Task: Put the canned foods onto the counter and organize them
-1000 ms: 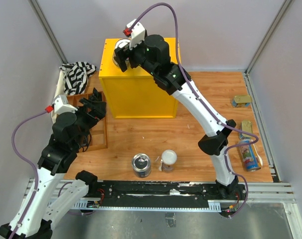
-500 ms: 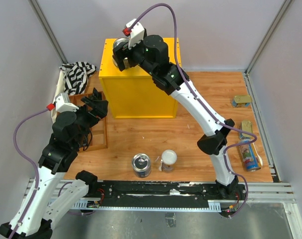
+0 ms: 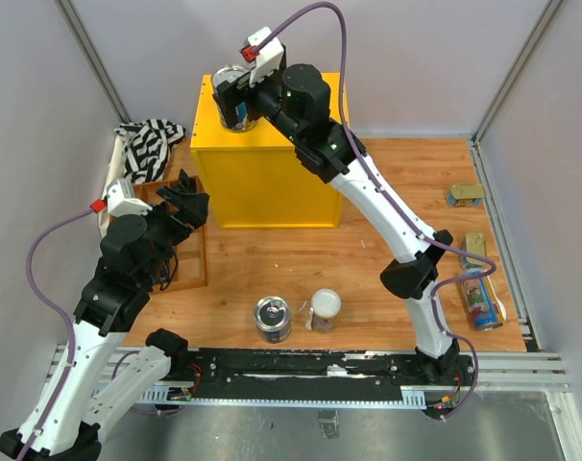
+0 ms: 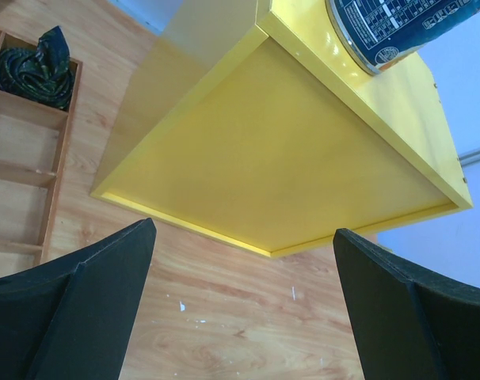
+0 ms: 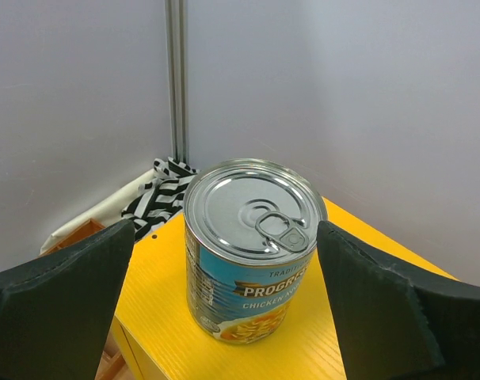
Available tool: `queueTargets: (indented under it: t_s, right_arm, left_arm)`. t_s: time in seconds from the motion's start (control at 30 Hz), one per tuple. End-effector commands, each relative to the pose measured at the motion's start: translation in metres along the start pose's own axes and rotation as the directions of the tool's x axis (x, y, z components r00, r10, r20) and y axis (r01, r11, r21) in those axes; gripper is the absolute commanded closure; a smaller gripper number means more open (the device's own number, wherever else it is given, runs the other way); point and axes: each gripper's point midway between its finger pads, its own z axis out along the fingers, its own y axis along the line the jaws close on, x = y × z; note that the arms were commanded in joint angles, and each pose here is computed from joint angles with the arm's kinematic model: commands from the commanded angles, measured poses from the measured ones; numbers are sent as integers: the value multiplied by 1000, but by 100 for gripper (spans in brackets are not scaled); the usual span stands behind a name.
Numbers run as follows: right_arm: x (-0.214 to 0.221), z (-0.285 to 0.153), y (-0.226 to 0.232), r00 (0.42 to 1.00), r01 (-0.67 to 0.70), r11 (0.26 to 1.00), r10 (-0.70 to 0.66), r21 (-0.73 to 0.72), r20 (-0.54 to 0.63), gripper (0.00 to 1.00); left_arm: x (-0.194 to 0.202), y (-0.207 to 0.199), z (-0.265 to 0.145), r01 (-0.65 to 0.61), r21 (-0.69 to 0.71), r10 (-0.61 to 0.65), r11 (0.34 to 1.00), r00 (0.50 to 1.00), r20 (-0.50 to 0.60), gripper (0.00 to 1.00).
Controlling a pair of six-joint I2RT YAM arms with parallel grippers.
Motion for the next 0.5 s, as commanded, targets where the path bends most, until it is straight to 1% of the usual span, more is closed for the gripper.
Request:
queueTargets:
  t_s: [0.0,0.13,0.2,0.23,0.3,0.47]
  right_arm:
    - [-28,-11,-10,998,-11,1000,10,15,62,4]
    - [-27,-22,-14,999,-3,1000,1,30,47,8]
    - [-23,-26,-17,999,5,999,-7,43,32,14]
    - [-27,-31,-20,999,7,999,-9,48,34,19]
    - [-22,-33,-21,1000,7,999,-8,45,17,27]
    - [-3,-28,-29,999,-20,999,21,32,-26,55]
  left_arm:
    - [-4,-7,-1,-8,28,7,1000,1000,10,1]
    - [-10,-11,1,-32,42,30,999,999,32,1]
    - [-14,-16,4,-58,50,56,997,998,39,2]
    - [-14,-19,7,-76,53,75,996,997,36,2]
    - [-14,-22,11,-104,55,102,993,994,30,3]
    - [-3,-20,18,-136,60,137,989,991,-8,6]
